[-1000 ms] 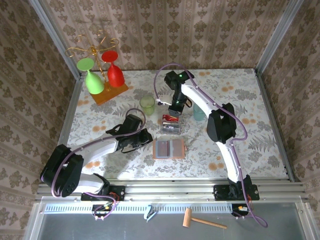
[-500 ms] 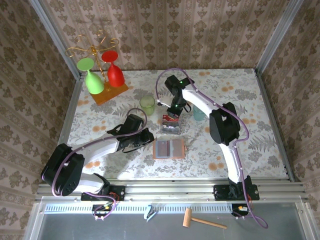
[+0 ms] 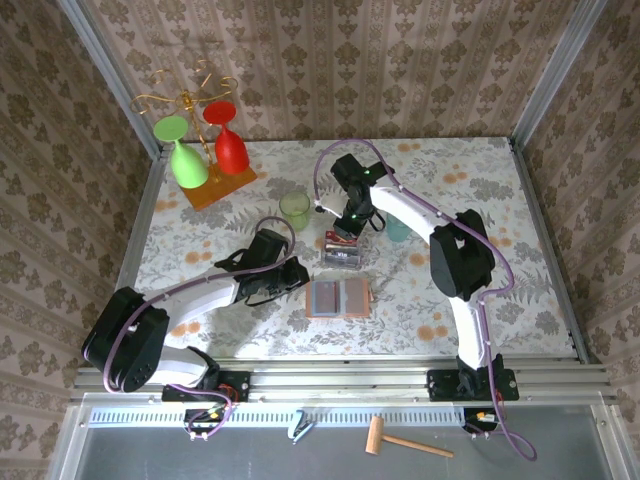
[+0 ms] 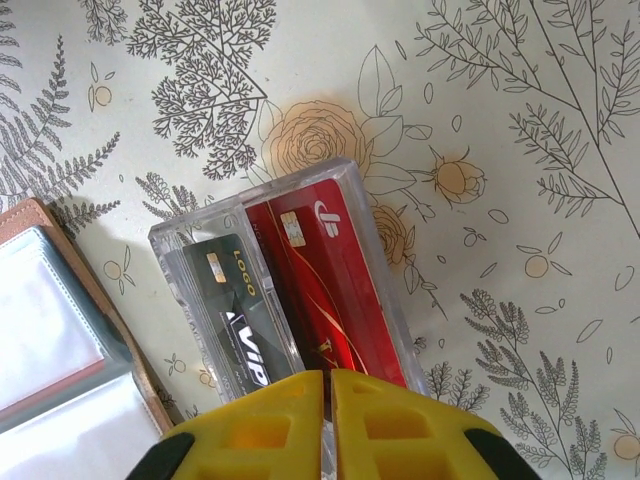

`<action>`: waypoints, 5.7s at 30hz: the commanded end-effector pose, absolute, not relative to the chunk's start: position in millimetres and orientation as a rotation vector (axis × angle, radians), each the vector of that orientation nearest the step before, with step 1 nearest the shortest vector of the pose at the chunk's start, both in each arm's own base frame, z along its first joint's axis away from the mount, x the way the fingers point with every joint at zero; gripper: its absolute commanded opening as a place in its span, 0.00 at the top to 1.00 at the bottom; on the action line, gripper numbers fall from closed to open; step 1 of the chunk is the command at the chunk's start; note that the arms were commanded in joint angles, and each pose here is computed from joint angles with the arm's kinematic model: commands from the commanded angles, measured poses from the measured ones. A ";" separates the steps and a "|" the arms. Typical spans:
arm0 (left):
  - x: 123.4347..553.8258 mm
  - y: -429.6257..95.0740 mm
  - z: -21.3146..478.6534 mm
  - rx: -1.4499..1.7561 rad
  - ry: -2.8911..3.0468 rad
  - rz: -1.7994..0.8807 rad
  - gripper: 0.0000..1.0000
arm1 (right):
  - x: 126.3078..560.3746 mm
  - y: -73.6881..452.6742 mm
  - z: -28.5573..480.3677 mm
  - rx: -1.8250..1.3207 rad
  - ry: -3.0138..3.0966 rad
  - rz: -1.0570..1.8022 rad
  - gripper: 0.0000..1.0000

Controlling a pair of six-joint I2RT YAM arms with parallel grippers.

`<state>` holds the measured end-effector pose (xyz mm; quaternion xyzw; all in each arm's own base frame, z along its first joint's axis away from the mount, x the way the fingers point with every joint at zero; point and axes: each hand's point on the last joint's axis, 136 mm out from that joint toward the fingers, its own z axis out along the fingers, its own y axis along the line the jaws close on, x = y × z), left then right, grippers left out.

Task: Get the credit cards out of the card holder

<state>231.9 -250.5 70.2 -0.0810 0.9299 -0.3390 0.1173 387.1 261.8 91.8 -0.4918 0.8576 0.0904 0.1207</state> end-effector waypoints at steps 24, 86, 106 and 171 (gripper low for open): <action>216.9 -253.5 57.4 -0.213 2.744 -1.017 0.89 | 315.8 285.0 134.5 -0.648 2.573 0.507 0.82; 185.3 -244.1 8.2 -0.261 2.864 -0.928 0.89 | 241.0 309.0 38.5 0.076 2.918 0.856 0.67; 183.4 -241.3 5.0 -0.268 2.876 -0.917 0.90 | 240.2 294.7 40.7 0.073 2.914 0.778 0.68; 184.0 -239.2 9.4 -0.265 2.882 -0.893 0.90 | 240.5 282.8 24.3 0.147 2.911 0.817 0.70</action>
